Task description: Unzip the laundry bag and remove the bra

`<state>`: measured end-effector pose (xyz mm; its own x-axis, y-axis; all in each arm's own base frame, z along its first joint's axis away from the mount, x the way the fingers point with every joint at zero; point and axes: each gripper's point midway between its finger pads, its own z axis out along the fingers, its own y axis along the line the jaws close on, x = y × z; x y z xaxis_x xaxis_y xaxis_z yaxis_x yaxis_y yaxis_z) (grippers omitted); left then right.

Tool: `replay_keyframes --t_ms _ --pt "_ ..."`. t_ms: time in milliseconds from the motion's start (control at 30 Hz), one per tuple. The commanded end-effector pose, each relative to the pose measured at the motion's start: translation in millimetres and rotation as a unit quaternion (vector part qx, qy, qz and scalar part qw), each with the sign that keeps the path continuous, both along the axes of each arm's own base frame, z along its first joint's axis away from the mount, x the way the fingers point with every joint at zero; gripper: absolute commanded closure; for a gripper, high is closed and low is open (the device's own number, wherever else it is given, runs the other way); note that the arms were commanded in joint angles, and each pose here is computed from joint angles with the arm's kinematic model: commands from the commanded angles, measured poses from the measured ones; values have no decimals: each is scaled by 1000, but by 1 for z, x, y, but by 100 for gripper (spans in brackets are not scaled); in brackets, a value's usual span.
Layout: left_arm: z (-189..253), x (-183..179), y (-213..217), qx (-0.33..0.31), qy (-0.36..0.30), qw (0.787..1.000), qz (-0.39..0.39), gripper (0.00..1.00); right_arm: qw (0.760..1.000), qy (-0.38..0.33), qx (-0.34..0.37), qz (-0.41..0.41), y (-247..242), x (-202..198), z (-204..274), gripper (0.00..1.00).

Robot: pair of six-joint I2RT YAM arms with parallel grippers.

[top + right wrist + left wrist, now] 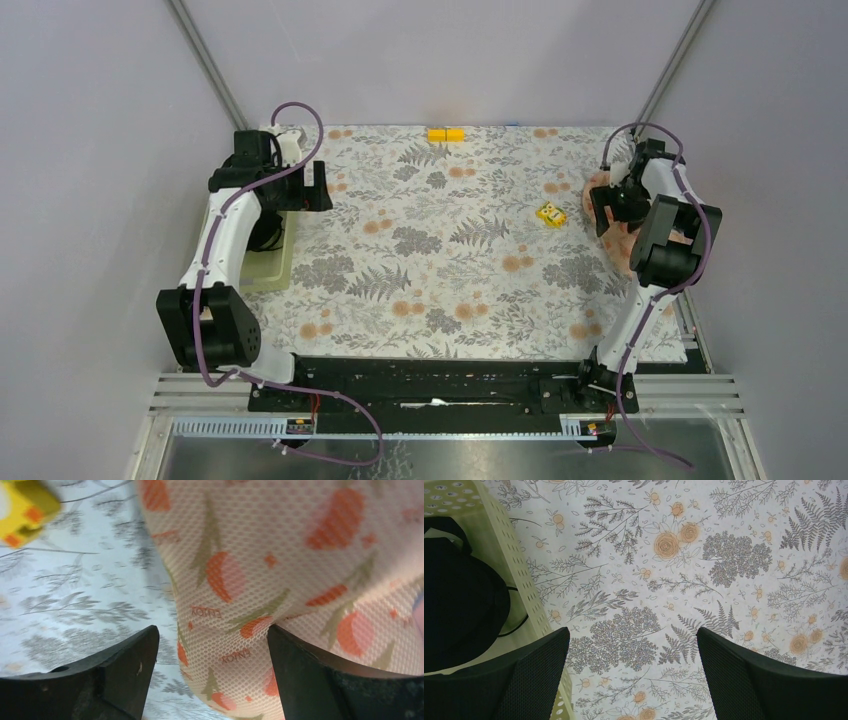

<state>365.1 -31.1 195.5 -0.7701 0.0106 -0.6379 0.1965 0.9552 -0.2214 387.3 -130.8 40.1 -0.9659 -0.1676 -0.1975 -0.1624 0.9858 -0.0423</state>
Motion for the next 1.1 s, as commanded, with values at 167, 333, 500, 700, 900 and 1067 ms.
replay_keyframes --t_ms 167,333,500,700,900,1067 --pt "16 12 -9 -12 -24 1000 -12 1 993 -45 106 10 44 2 59 11" --pt "17 13 -10 -12 -26 999 -13 1 994 -94 49 1 9 22 93 8" --pt "14 11 -11 -12 -21 1000 -14 1 997 -71 -29 0 -38 26 79 7" --pt "17 9 -8 0 -31 999 -20 1 999 -15 -30 26 -48 8 38 8" --pt "18 9 -7 4 -33 999 -21 1 996 29 79 35 -5 -18 7 12" --pt "18 10 -6 5 -34 999 -17 1 988 30 150 24 38 -30 3 15"
